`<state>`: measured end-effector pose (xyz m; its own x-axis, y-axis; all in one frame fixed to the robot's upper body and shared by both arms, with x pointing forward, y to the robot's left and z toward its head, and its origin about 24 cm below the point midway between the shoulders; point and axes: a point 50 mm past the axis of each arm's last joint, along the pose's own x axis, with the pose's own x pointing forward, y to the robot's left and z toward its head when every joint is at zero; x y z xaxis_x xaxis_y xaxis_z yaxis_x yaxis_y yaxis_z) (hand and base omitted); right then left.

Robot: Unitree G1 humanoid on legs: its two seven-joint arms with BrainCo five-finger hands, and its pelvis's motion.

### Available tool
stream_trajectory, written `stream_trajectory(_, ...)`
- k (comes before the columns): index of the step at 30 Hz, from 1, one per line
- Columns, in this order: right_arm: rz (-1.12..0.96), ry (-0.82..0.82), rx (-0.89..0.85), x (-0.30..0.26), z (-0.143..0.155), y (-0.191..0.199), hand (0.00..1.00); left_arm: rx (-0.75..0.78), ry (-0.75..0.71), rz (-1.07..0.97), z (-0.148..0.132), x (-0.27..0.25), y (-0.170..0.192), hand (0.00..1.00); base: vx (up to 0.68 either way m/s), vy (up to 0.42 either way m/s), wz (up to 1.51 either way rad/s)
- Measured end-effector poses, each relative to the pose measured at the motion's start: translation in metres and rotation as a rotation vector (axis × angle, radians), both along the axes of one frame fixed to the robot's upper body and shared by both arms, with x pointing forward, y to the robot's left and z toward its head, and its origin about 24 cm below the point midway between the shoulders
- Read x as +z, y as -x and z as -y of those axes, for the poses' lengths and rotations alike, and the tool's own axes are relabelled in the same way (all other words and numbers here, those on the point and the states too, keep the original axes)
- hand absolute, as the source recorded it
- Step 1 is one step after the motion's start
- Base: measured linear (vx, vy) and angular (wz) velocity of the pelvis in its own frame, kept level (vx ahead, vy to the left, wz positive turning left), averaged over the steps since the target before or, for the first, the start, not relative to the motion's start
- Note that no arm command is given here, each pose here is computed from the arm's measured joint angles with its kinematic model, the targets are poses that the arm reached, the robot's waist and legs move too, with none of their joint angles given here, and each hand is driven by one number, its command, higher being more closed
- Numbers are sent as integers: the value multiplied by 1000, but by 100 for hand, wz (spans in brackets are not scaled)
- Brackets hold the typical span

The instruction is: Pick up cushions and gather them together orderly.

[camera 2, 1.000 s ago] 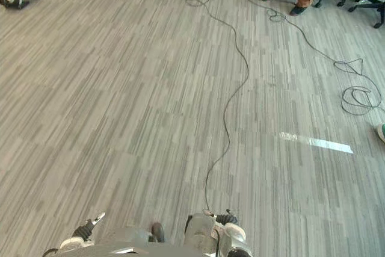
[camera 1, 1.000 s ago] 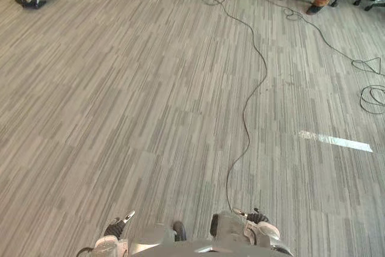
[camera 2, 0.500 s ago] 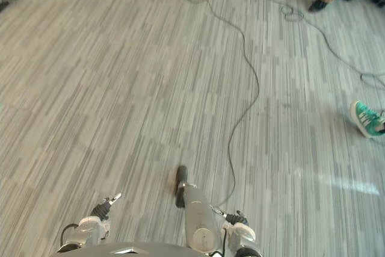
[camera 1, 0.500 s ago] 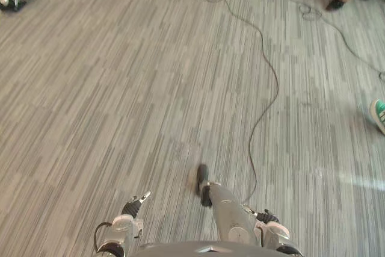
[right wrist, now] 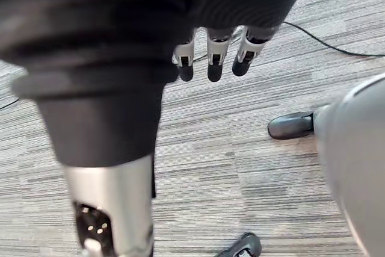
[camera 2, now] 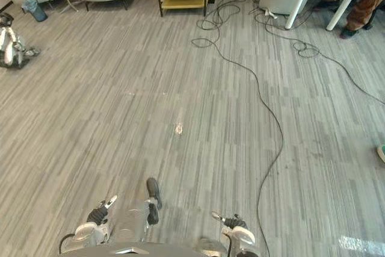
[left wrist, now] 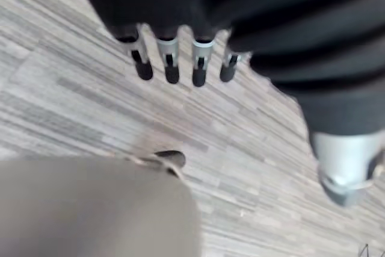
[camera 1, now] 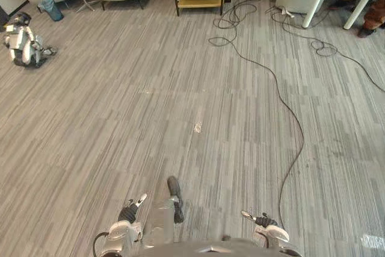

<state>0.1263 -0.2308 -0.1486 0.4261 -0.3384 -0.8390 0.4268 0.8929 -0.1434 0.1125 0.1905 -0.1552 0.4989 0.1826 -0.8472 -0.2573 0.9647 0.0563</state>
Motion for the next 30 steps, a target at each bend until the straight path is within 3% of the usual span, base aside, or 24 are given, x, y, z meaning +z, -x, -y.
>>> stream_trajectory(10, -24, -56, 7, -7, -21, 9, 0, -23, -55, -103, -21, -5, 22, 0, 541, 273, 3)
stream_trajectory(14, -14, -40, -12, -5, -13, 10, 0, -36, -49, -125, -18, -7, 27, 0, 578, 135, 12)
stream_trajectory(20, 42, -21, -16, 1, -7, -3, 0, -36, -44, -120, -15, -7, 24, 0, 538, -62, 51)
stream_trajectory(22, -6, -19, -39, -4, -4, 16, 0, -24, -52, -134, -19, -8, 29, 0, 653, -179, 77)
stream_trajectory(25, -18, 31, -51, 0, 16, 20, 0, -23, 5, -139, 3, -11, 30, 0, 582, -186, 24)
stream_trajectory(30, -40, 25, -59, -3, 15, 30, 0, 56, 18, -118, -3, -10, 31, 0, 454, -132, 4)
